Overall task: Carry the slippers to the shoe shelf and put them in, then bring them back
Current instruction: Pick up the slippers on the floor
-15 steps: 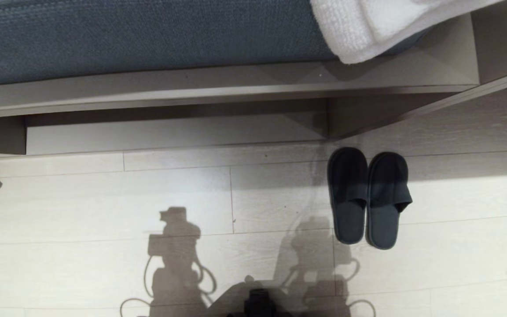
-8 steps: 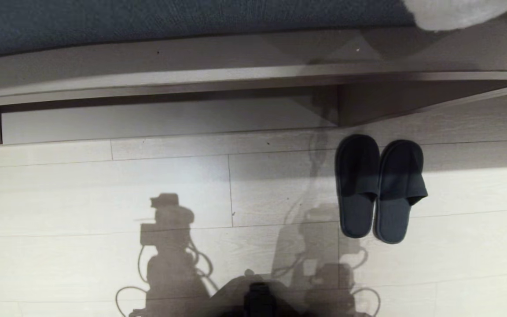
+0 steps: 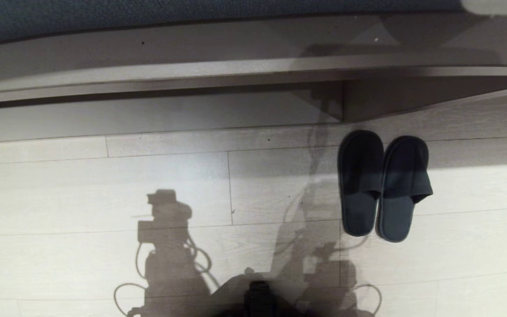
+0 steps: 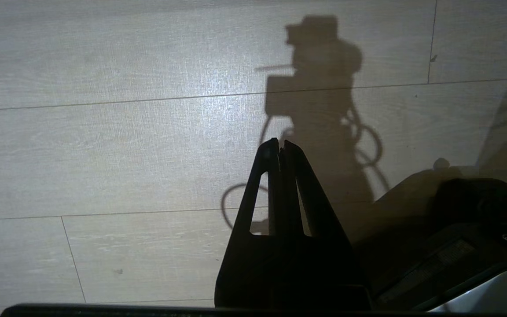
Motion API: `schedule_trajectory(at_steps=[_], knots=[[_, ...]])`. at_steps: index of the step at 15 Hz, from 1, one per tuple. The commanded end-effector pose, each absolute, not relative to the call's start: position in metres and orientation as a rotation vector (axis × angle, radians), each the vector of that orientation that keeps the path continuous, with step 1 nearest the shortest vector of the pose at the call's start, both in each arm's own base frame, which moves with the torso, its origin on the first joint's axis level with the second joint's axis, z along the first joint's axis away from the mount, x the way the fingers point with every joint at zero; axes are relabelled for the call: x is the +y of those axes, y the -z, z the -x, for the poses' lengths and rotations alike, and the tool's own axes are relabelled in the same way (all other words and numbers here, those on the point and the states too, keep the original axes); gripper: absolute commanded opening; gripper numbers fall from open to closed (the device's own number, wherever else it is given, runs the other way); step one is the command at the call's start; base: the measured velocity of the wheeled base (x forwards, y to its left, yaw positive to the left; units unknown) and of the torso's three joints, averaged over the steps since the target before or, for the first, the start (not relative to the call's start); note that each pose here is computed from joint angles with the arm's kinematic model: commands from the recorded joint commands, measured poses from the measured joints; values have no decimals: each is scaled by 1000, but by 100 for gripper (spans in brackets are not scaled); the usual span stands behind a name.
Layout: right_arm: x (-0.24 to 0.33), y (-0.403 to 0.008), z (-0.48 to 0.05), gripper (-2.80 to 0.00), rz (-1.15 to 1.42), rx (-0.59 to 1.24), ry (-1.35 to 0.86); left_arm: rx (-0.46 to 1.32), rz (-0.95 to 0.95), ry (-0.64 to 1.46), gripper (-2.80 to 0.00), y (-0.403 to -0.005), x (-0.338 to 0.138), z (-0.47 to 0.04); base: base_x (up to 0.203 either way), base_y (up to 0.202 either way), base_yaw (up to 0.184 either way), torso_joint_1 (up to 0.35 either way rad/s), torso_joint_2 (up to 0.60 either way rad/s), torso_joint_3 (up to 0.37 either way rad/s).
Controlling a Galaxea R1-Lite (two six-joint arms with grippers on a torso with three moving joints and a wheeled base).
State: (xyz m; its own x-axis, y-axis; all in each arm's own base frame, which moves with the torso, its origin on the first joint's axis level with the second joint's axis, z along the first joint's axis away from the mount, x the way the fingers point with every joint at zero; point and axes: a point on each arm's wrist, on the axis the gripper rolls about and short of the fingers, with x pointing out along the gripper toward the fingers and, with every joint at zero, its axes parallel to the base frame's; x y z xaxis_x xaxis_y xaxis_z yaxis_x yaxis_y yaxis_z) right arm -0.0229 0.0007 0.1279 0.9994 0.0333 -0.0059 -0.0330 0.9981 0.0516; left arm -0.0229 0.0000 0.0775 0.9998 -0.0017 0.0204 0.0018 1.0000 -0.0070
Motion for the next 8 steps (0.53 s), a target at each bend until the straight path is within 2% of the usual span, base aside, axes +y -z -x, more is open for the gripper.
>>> schedule_trajectory(at_steps=[1,4,8], knots=[[1,-158,-17,-280,-62,208,-57,-14,8,2,-280,-75,0,22,0,0,0,0,0,0],[3,-167,-76,-280,-49,396,-114,-14,6,3,-280,-75,0,22,0,0,0,0,0,0],[4,-140,-157,-280,-36,572,-161,-14,3,3,-280,-75,0,22,0,0,0,0,0,0]])
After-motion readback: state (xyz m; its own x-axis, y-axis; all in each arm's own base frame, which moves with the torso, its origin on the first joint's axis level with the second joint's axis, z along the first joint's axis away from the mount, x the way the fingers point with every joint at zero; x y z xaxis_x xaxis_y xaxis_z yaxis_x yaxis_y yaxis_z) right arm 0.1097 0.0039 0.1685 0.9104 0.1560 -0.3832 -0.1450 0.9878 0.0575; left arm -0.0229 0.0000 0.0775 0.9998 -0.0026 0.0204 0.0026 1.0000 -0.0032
